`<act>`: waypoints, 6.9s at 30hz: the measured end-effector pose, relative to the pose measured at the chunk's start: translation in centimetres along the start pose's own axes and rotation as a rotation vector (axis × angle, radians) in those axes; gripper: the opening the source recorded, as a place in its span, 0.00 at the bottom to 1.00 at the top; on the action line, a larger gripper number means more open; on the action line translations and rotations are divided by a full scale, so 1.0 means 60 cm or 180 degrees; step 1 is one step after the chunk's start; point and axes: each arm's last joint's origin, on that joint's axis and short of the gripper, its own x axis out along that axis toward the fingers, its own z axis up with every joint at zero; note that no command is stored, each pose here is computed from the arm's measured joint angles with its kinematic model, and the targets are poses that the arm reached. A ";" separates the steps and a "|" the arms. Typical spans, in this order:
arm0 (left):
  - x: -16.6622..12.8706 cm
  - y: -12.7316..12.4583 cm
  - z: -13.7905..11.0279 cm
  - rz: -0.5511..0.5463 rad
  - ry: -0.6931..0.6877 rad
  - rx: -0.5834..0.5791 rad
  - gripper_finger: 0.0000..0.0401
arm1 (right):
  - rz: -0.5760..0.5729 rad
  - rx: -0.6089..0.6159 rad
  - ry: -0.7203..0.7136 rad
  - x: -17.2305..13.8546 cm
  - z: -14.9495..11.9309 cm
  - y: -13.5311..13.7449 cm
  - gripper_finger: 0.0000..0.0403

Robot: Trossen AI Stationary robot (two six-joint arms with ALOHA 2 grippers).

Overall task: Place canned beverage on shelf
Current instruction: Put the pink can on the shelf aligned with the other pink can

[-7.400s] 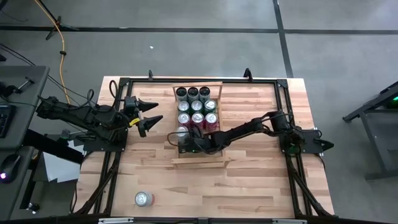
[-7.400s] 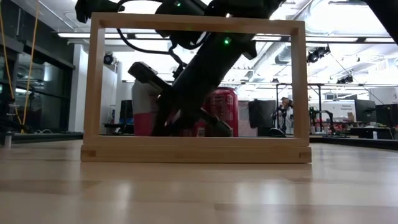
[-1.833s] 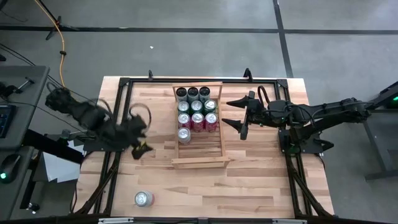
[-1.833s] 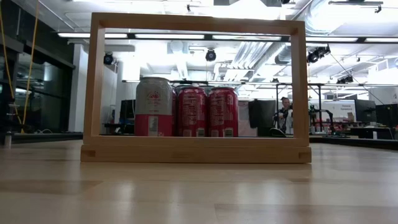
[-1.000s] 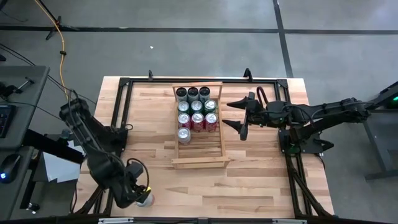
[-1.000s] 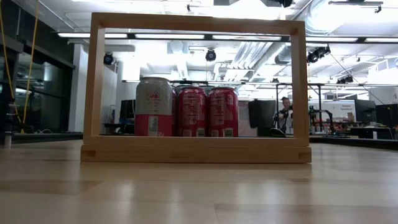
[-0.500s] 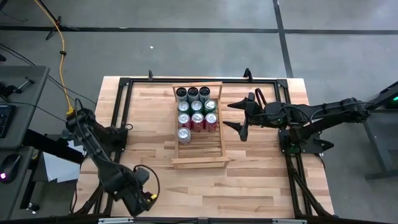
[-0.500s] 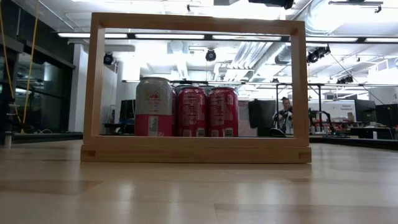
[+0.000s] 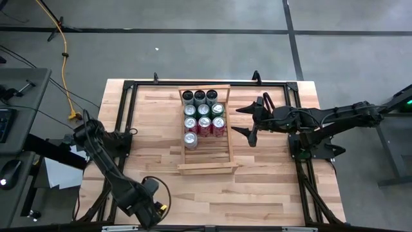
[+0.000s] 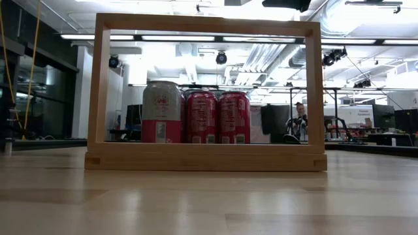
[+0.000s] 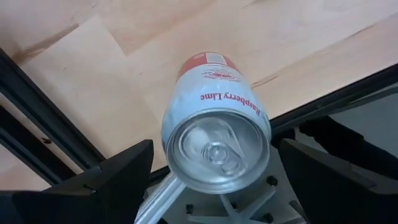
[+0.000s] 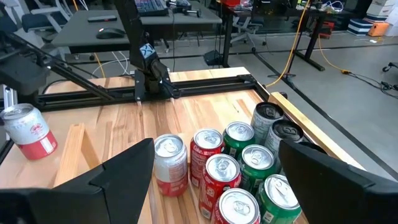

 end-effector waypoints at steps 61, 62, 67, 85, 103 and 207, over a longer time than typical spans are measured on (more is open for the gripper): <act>0.070 -0.029 -0.009 0.0264 0.0072 0.0323 0.77 | -0.0011 -0.0047 0.0114 0.000 -0.006 0.000 0.82; 0.069 -0.029 -0.009 0.0263 0.0073 0.0329 0.75 | -0.0011 -0.0046 0.0113 0.000 -0.006 -0.001 0.82; 0.069 -0.029 -0.009 0.0264 0.0075 0.0467 0.70 | -0.0010 -0.0047 0.0114 0.000 -0.006 0.000 0.82; -0.095 0.063 0.053 -0.0080 -0.0498 0.1143 0.70 | -0.0019 0.0308 0.0103 0.000 -0.006 -0.001 0.82; -0.257 0.122 0.273 -0.0051 -0.2057 0.3561 0.70 | 0.0949 0.1496 -0.0688 0.032 0.049 0.029 0.82; -0.247 0.129 0.300 -0.0019 -0.2793 0.2796 0.86 | 0.0342 -0.0533 0.2682 0.180 0.009 0.028 0.69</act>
